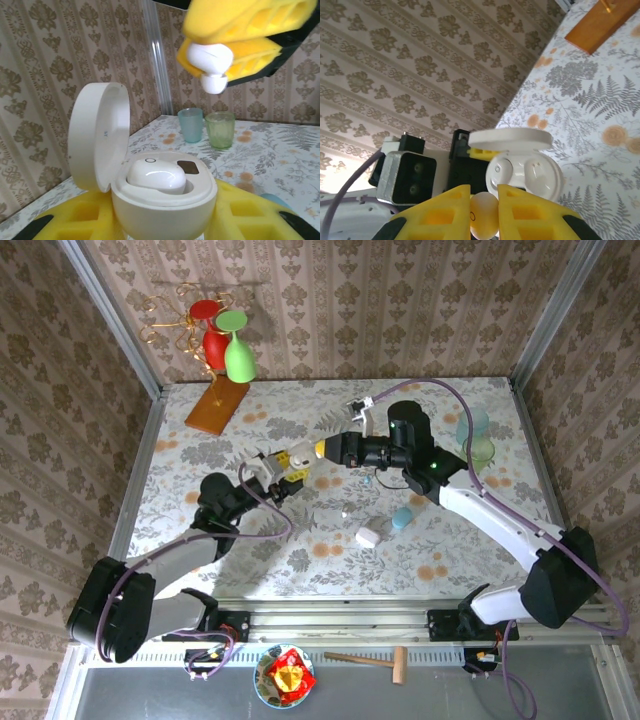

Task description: Insert the wireless bluetooth earbuds into the charging case

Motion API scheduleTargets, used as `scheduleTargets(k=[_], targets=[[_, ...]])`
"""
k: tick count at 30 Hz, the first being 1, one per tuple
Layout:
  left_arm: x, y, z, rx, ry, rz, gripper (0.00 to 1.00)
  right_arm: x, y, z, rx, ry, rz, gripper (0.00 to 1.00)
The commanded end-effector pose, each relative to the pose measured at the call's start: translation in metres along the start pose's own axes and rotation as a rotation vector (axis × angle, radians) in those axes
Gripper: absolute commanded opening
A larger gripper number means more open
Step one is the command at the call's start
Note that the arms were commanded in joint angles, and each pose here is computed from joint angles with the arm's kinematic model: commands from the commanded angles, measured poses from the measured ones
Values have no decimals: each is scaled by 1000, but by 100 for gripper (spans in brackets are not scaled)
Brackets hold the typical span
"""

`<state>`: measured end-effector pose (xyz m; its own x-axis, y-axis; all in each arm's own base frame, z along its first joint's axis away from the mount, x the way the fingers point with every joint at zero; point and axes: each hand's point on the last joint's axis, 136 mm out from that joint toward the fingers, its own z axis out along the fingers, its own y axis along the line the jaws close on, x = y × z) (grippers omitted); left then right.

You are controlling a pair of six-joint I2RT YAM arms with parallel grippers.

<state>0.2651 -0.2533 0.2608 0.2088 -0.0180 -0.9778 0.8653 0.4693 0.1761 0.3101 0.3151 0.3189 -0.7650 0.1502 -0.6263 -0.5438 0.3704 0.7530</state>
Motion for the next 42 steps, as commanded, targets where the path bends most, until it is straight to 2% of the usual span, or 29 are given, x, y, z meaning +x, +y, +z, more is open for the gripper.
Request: scheduleTargets(k=[1, 10, 19, 32, 42], targets=[[-30, -5, 5, 47, -85, 16, 22, -2, 4, 9, -49, 18, 9, 16], [-39, -19, 5, 120, -106, 12, 22, 1, -6, 16, -41, 28, 20, 16], [-52, -11, 3, 71, -157, -2, 22, 8, -16, 19, -20, 44, 31, 16], [-47, 0, 3, -1, -144, 11, 22, 9, -14, 14, -6, 45, 19, 16], [-51, 0, 2, -2, -154, 17, 22, 11, -24, 14, 36, 50, 19, 17]])
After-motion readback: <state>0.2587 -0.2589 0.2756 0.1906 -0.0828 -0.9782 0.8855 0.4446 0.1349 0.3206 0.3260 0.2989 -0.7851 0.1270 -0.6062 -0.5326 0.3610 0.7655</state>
